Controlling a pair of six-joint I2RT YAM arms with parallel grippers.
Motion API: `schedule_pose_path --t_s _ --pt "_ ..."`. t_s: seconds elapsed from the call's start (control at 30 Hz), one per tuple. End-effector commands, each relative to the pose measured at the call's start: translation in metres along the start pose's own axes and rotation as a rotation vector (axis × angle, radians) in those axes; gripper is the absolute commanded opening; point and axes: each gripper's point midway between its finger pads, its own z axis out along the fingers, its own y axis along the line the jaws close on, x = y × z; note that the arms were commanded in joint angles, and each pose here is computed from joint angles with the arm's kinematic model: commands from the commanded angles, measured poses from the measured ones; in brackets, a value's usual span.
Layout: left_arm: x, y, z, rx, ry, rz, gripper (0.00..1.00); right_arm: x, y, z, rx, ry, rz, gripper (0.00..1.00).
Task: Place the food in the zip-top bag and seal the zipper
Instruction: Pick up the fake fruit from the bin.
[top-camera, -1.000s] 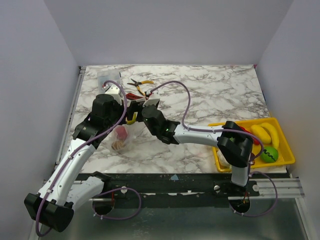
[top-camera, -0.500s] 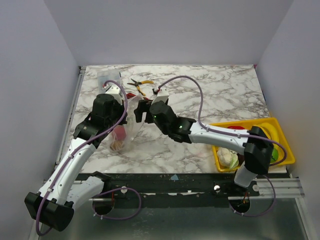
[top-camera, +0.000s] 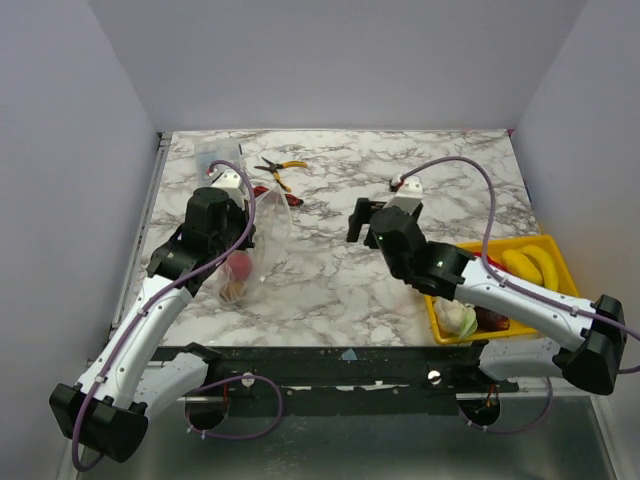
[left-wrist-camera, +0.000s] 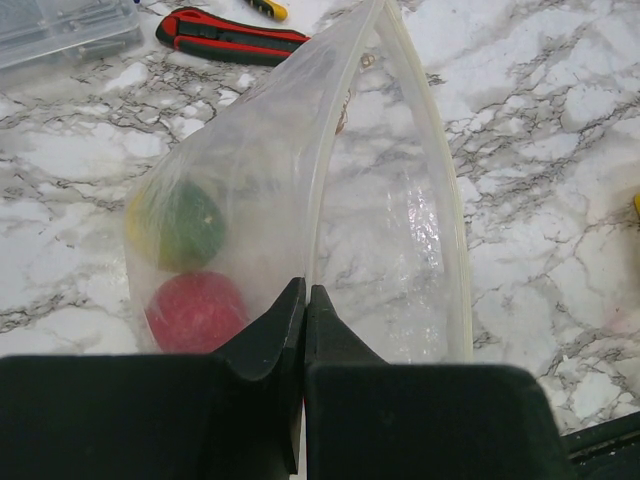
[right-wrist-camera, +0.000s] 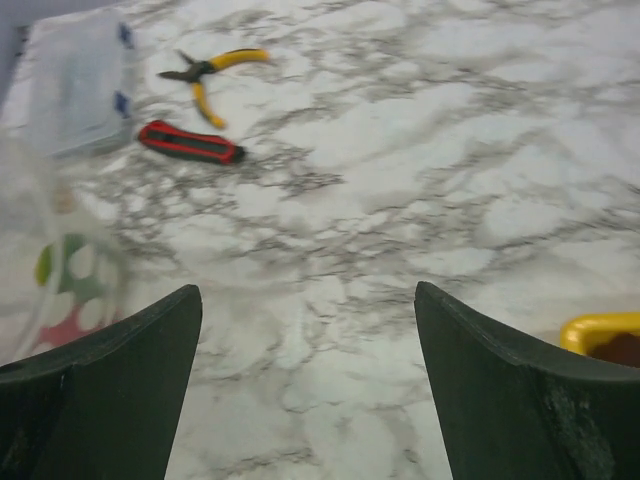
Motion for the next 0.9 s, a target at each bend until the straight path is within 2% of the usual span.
schedule_pose_path --t_s 0.0,0.23,0.4,0.6,0.87 --pt "-0.003 -0.004 -0.003 0.023 -0.006 -0.009 0.00 0.005 -0.102 0.002 0.282 0.020 0.039 0.89" --pt "-0.002 -0.004 -0.001 0.022 0.001 -0.009 0.00 0.023 -0.229 -0.007 0.571 0.092 0.264 0.91" --pt "-0.001 -0.003 0.001 0.017 0.010 -0.009 0.00 0.053 -0.287 -0.018 0.714 0.171 0.416 0.92" --pt "0.000 -0.003 0.002 0.013 0.013 -0.009 0.00 0.088 -0.337 -0.027 0.820 0.236 0.578 0.92" --pt "0.000 -0.003 0.002 0.015 0.015 -0.009 0.00 0.103 -0.356 -0.022 0.868 0.240 0.617 0.92"
